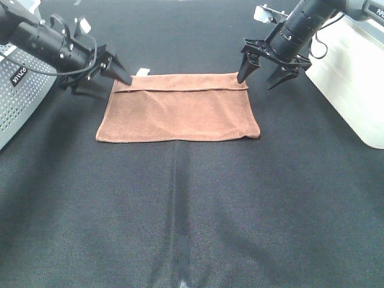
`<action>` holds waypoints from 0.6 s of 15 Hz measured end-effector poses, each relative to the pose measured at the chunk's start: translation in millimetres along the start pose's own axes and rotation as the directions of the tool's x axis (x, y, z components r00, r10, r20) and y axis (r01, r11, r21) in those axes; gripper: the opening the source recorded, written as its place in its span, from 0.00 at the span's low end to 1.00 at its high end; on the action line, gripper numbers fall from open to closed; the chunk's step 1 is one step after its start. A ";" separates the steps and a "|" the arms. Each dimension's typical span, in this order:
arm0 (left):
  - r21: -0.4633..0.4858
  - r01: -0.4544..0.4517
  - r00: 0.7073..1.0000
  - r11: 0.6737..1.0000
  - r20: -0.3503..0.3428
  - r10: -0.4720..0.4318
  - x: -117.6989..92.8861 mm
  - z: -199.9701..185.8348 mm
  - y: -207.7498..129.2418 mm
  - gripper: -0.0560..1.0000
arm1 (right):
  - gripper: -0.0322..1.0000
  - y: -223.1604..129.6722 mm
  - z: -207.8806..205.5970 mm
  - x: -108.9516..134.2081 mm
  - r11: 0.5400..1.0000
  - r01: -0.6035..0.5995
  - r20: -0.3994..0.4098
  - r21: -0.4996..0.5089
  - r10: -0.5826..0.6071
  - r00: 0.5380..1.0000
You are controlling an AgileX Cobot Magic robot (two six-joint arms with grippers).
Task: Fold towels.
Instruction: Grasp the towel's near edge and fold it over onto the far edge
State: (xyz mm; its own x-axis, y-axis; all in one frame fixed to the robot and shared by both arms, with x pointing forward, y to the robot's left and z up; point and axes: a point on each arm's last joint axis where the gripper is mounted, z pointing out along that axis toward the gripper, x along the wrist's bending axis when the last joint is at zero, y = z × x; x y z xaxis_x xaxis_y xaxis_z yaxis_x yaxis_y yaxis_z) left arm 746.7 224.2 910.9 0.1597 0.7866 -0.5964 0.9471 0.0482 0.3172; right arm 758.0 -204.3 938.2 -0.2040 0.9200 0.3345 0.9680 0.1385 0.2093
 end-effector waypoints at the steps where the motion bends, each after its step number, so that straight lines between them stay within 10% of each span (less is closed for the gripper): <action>1: 0.008 0.022 1.000 1.000 -0.017 -0.022 -1.6 -1.9 -6.8 0.77 | 0.74 -3.6 -1.0 0.5 1.000 -0.011 0.000 0.016 0.011 1.000; 9: -0.049 0.147 0.972 0.988 -0.178 -0.154 5.9 -20.5 -75.1 0.77 | 0.74 -68.1 9.8 4.1 0.979 -0.059 -0.067 0.195 0.074 0.995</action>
State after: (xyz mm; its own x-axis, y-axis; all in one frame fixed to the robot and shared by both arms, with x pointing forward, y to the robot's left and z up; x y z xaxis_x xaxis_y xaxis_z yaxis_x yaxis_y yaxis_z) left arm 670.9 237.8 898.7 -0.0400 0.8668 -0.4970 0.9456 0.1936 0.2615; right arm 692.7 -206.4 916.3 -0.1415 0.9012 0.4098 0.9883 0.1525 0.0057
